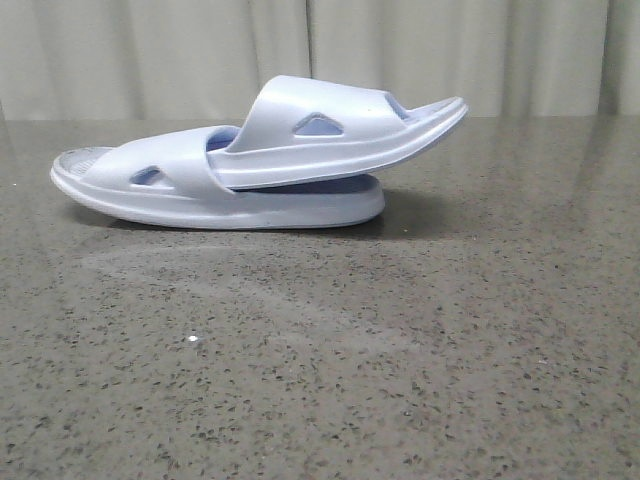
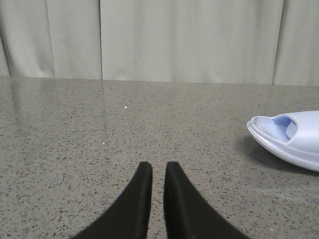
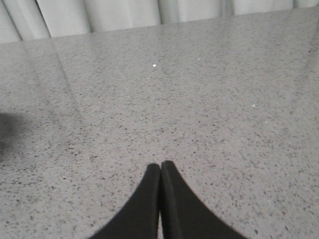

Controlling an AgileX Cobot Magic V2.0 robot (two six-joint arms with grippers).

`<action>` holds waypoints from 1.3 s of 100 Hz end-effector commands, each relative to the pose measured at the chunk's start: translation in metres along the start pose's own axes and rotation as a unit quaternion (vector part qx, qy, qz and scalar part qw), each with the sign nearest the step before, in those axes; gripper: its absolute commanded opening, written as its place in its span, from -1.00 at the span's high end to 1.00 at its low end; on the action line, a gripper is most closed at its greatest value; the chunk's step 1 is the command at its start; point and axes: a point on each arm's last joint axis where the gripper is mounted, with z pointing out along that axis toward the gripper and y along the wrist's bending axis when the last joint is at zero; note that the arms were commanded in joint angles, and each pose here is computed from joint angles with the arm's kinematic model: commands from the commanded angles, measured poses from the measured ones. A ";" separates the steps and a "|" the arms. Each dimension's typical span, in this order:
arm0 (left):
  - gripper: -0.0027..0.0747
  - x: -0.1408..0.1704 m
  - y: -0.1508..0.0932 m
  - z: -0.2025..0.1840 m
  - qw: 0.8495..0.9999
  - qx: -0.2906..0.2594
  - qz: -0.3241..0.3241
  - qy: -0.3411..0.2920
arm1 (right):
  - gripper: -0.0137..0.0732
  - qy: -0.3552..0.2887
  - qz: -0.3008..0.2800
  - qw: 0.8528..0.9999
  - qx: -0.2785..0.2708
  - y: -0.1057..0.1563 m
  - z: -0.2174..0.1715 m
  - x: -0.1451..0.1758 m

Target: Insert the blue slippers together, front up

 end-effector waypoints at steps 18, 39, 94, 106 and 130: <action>0.89 -0.004 0.000 -0.002 0.999 0.002 -0.001 -0.043 | 0.87 -0.093 -0.022 0.995 -0.010 -0.002 -0.011 0.025; 0.89 -0.004 0.000 -0.002 0.999 0.002 -0.001 -0.043 | 0.87 -0.112 -0.042 0.993 -0.010 -0.002 -0.018 0.026; 0.89 -0.004 0.000 -0.002 0.999 0.002 -0.001 -0.043 | 0.87 -0.096 -0.046 0.994 -0.010 -0.002 -0.017 0.029; 0.89 -0.004 0.000 -0.002 0.999 0.002 -0.001 -0.043 | 0.87 -0.096 -0.046 0.994 -0.010 -0.002 -0.017 0.029; 0.89 -0.004 0.000 -0.002 0.999 0.002 -0.001 -0.043 | 0.87 -0.096 -0.046 0.994 -0.010 -0.002 -0.017 0.029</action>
